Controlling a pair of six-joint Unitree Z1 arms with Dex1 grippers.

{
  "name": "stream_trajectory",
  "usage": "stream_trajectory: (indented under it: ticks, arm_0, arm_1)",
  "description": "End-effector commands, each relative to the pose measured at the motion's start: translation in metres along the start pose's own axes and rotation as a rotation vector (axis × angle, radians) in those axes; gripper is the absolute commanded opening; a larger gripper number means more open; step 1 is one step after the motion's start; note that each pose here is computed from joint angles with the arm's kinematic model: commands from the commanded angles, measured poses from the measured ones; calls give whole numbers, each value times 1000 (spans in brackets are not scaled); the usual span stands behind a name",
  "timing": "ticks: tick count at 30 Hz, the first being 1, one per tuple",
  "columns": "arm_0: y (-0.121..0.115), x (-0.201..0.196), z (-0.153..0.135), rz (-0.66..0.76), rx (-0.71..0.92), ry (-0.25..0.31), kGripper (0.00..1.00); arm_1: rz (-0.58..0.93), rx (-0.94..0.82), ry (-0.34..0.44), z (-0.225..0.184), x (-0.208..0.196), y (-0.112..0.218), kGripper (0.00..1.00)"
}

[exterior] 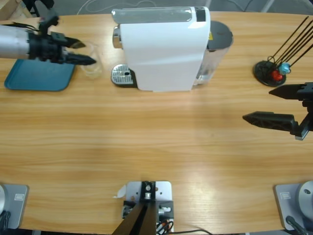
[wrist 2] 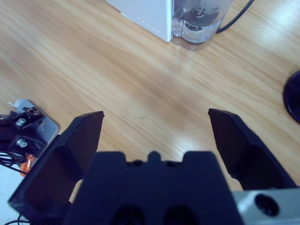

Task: Pour coffee

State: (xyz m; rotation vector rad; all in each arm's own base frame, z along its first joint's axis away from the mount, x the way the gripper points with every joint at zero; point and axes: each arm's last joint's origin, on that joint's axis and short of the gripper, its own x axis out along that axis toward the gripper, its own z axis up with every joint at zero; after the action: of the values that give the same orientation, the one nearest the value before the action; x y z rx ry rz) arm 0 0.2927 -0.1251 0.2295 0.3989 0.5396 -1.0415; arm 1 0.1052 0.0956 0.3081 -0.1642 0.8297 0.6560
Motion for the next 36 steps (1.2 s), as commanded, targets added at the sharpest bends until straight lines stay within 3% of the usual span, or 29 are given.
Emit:
stream_trajectory:
  ticks: [1, 8, 12, 20, 27, 36]
  arm_0:
    - [-21, -60, -5, 279, -39, 43, 0]
    - [-29, -86, -26, 551, -267, 111, 0]
    - [-22, -87, -38, 616, -409, 112, 0]
    - [8, -63, -49, 656, -432, 90, 0]
    - [13, -53, -75, 678, -461, 110, 0]
    - [24, -48, -81, 716, -453, 60, 0]
  arm_1:
    - [-3, 13, -8, -12, -3, -2, 1000]
    - [5, 15, -16, -14, -4, -2, 1000]
    - [8, 16, -16, -15, -3, -2, 1000]
    - [6, 26, -19, -15, -3, -2, 1000]
    - [4, 28, -6, -15, 2, -2, 1000]
    - [4, 30, 13, -13, 7, -2, 1000]
